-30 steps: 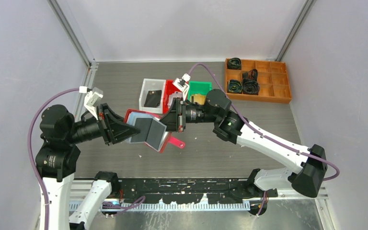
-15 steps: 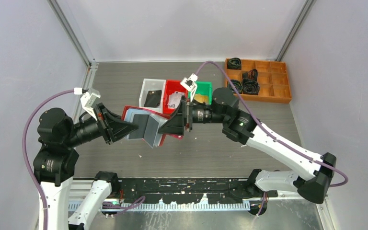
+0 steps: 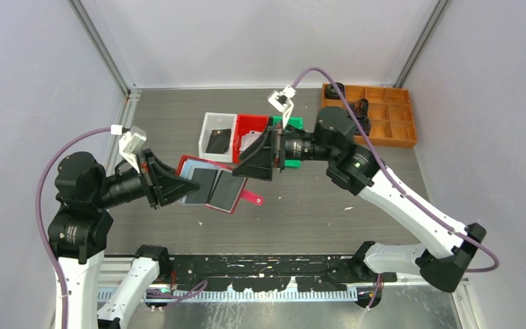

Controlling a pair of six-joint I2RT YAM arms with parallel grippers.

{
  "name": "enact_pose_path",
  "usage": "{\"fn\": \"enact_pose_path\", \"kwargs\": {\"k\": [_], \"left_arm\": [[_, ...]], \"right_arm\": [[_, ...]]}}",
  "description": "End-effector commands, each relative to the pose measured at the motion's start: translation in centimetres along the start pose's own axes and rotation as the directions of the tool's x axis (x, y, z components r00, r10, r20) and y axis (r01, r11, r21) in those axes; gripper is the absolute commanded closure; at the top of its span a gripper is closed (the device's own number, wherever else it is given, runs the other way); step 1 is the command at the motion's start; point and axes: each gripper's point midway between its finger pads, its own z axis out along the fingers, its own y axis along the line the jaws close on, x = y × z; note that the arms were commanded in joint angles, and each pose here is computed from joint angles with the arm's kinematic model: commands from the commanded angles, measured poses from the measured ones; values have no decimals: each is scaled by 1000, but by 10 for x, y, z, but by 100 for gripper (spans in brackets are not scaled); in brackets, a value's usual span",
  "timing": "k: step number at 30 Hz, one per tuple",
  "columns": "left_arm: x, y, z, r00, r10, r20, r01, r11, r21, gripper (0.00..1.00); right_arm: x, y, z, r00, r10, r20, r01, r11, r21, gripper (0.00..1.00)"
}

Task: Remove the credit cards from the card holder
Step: Remove the credit card from the card holder.

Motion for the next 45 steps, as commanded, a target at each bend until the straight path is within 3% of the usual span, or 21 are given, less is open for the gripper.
{"fn": "enact_pose_path", "kwargs": {"k": [1, 4, 9, 12, 16, 18, 20, 21, 24, 26, 45], "left_arm": [[-17, -20, -1, 1000, 18, 21, -19, 997, 75, 100], [-19, -20, 1, 1000, -17, 19, 15, 996, 88, 100], [-21, -21, 3, 998, -56, 13, 55, 993, 107, 100], [-20, -17, 6, 996, -84, 4, 83, 991, 109, 100], [-17, -13, 9, 992, -125, -12, 126, 985, 115, 100], [-16, -11, 11, 989, -145, -22, 146, 982, 120, 99], [-17, -9, 12, 988, -156, -24, 158, 980, 121, 93], [-17, -9, 13, 987, -159, -25, 161, 979, 123, 85], [-16, -8, 14, 983, -179, -32, 182, 974, 132, 68], [-13, -6, 15, 978, -204, -42, 208, 969, 135, 65], [21, -12, 11, 924, -352, -148, 376, 905, 197, 56]], "right_arm": [[1, 22, 13, 996, -79, -44, 74, 991, -113, 2], [10, 23, 19, 993, -86, -76, 75, 987, -140, 7], [18, 34, 25, 993, -69, -98, 45, 972, -232, 24], [28, 39, 29, 991, -52, -124, 16, 961, -274, 40], [36, 39, 35, 987, -20, -159, -27, 956, -291, 72], [38, 37, 35, 986, -14, -163, -34, 957, -287, 81], [39, 38, 32, 987, -20, -159, -27, 958, -285, 87], [39, 38, 31, 987, -25, -158, -21, 959, -284, 90], [38, 40, 27, 988, -42, -146, 0, 961, -276, 93], [36, 41, 26, 989, -53, -135, 14, 962, -274, 95], [28, 50, 20, 990, -105, -95, 74, 956, -285, 99]]}}
